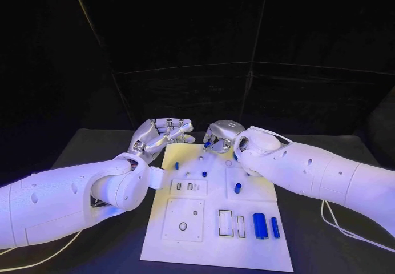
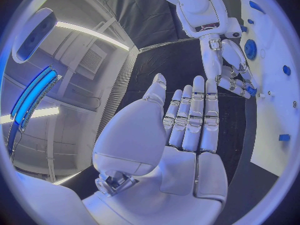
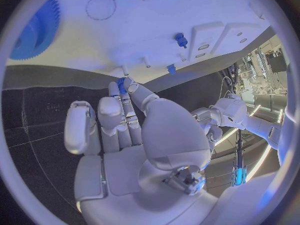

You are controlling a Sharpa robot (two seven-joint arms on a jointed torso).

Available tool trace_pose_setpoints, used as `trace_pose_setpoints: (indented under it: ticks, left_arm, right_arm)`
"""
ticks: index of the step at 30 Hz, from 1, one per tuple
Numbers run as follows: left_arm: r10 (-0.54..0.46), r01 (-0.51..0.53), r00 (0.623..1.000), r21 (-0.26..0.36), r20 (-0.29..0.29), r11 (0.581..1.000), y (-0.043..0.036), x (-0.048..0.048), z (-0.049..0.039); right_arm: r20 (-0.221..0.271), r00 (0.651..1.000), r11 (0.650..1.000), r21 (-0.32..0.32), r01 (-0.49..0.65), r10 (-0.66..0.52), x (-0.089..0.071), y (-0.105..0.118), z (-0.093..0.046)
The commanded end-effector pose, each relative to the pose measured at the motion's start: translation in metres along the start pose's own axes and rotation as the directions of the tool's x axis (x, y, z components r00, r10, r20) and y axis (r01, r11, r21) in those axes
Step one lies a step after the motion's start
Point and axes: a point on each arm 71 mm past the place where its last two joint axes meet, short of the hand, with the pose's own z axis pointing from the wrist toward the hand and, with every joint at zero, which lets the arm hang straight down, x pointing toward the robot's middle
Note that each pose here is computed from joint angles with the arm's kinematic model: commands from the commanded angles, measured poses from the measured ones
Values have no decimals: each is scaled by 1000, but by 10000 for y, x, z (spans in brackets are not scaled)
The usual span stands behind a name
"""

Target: Assemble the parts on the task board

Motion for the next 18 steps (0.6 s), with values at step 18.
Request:
trace_pose_setpoints:
  ticks: [18]
  left_arm:
    - [-3, 3, 1000, 21, -18, 1000, -42, 31, 23]
  right_arm:
    - [-80, 997, 1000, -1, 17, -17, 47, 51, 80]
